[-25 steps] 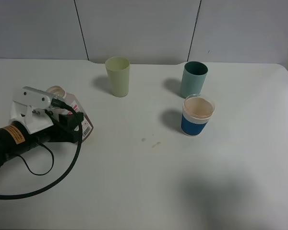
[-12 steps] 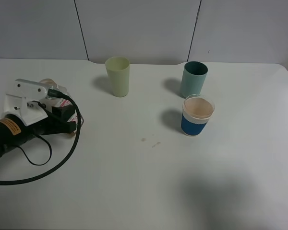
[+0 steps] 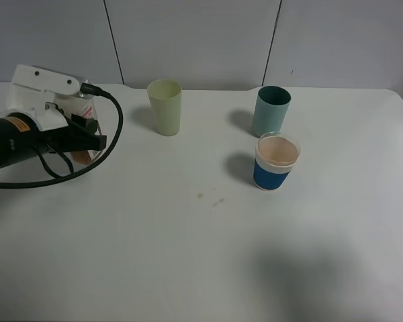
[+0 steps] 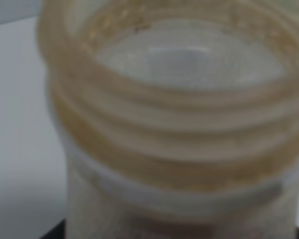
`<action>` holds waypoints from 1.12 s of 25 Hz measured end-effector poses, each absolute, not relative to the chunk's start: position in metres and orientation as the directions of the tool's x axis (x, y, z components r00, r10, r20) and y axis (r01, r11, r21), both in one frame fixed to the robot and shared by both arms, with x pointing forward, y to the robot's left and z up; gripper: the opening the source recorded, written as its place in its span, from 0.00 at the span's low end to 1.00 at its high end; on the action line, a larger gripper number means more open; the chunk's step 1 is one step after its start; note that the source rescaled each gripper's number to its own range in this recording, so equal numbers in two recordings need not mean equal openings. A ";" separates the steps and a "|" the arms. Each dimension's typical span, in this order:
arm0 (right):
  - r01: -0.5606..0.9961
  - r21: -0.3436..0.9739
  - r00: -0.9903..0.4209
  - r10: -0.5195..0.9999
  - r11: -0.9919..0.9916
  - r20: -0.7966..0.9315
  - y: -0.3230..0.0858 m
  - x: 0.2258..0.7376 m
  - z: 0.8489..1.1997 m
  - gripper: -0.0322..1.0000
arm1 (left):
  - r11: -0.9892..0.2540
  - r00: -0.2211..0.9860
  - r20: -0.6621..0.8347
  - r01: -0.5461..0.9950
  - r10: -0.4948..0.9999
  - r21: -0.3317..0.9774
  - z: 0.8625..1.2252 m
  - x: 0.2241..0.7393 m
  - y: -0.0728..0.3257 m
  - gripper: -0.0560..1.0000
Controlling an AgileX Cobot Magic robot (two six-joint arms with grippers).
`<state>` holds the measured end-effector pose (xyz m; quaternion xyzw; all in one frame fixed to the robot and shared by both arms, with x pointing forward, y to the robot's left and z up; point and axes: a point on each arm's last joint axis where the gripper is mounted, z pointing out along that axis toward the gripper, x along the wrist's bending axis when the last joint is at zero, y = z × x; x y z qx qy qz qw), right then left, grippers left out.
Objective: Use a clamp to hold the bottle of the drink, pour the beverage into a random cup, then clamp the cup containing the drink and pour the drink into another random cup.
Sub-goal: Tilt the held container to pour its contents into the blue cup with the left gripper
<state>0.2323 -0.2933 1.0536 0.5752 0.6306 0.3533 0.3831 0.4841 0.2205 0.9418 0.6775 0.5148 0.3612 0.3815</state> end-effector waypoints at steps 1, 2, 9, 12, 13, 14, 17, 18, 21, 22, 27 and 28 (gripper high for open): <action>0.455 0.886 -0.045 0.996 0.089 -0.077 -0.293 0.232 1.054 0.93 | -0.179 0.209 0.097 0.422 0.973 0.889 0.942 0.484 0.220 0.08; 0.455 0.886 -0.045 0.996 0.089 -0.077 -0.293 0.232 1.054 0.93 | -0.198 0.205 0.120 0.417 0.971 0.887 0.946 0.486 0.219 0.08; 0.455 0.886 -0.045 0.996 0.089 -0.077 -0.293 0.232 1.054 0.93 | -0.337 0.182 0.285 0.429 0.941 0.838 0.958 0.488 0.204 0.08; 0.455 0.886 -0.045 0.996 0.089 -0.077 -0.293 0.232 1.054 0.93 | -0.412 0.194 0.363 0.434 0.911 0.801 0.963 0.485 0.190 0.08; 0.455 0.886 -0.045 0.996 0.089 -0.077 -0.293 0.232 1.054 0.93 | -0.440 0.198 0.393 0.430 0.898 0.788 0.966 0.484 0.186 0.08; 0.455 0.886 -0.045 0.996 0.089 -0.077 -0.293 0.232 1.054 0.93 | -0.471 0.199 0.427 0.425 0.882 0.773 0.969 0.483 0.182 0.08; 0.455 0.886 -0.045 0.996 0.089 -0.077 -0.293 0.232 1.054 0.93 | -0.549 0.222 0.503 0.402 0.835 0.733 0.976 0.478 0.167 0.08; 0.455 0.886 -0.045 0.996 0.089 -0.077 -0.293 0.232 1.054 0.93 | -0.566 0.227 0.520 0.397 0.823 0.723 0.978 0.476 0.162 0.08; 0.455 0.886 -0.045 0.996 0.089 -0.077 -0.293 0.232 1.054 0.93 | -0.613 0.247 0.563 0.380 0.789 0.693 0.982 0.470 0.151 0.08; 0.455 0.886 -0.045 0.996 0.089 -0.077 -0.293 0.232 1.054 0.93 | -0.635 0.256 0.583 0.374 0.771 0.676 0.985 0.468 0.143 0.08; 0.455 0.886 -0.045 0.996 0.089 -0.077 -0.293 0.232 1.054 0.93 | -0.680 0.276 0.624 0.375 0.731 0.630 0.989 0.469 0.124 0.08; 0.455 0.886 -0.045 0.996 0.089 -0.077 -0.293 0.232 1.054 0.93 | -0.693 0.287 0.634 0.380 0.718 0.613 0.987 0.470 0.117 0.08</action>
